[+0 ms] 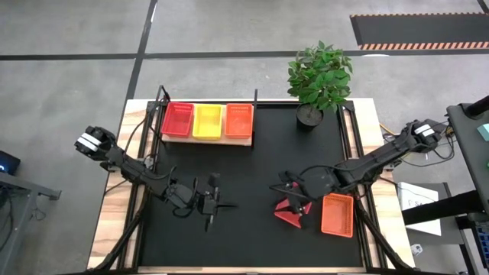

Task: Stack baskets on shelf by color
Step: Stack the red bin on top of the other red bins on the shelf

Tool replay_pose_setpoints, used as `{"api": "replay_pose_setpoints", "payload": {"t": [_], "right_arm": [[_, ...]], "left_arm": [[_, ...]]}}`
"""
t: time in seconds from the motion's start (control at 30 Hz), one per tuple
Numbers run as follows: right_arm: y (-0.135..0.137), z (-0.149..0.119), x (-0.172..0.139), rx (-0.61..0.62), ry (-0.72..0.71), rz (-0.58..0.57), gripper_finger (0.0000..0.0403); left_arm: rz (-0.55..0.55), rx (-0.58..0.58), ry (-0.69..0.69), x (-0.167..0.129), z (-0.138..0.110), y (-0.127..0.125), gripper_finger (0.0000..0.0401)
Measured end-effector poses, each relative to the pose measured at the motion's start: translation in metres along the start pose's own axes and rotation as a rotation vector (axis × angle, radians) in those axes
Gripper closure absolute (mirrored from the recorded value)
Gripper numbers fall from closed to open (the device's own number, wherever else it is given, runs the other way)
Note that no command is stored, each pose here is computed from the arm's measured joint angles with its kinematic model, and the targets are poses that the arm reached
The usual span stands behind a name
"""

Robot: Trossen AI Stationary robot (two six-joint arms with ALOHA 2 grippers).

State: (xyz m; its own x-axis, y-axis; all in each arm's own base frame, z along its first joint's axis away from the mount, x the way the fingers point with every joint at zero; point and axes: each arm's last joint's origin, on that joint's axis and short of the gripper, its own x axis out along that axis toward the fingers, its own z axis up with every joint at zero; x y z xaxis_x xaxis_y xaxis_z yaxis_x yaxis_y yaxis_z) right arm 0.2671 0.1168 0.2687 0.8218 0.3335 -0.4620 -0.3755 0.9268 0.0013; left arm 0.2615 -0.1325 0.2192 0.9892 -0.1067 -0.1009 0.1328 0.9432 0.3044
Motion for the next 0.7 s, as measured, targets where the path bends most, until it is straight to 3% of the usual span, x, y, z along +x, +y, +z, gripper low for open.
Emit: {"api": "replay_pose_setpoints", "payload": {"t": [0.4,0.7], "right_arm": [[0.007,0.010,0.009,0.187,0.181,-0.003,0.0330],[0.034,0.004,0.031,0.263,0.450,-0.004,0.0324]], "left_arm": [[0.010,0.008,-0.012,-0.009,0.009,0.006,0.0401],[0.013,0.044,0.045,-0.028,0.019,0.018,0.0401]]}}
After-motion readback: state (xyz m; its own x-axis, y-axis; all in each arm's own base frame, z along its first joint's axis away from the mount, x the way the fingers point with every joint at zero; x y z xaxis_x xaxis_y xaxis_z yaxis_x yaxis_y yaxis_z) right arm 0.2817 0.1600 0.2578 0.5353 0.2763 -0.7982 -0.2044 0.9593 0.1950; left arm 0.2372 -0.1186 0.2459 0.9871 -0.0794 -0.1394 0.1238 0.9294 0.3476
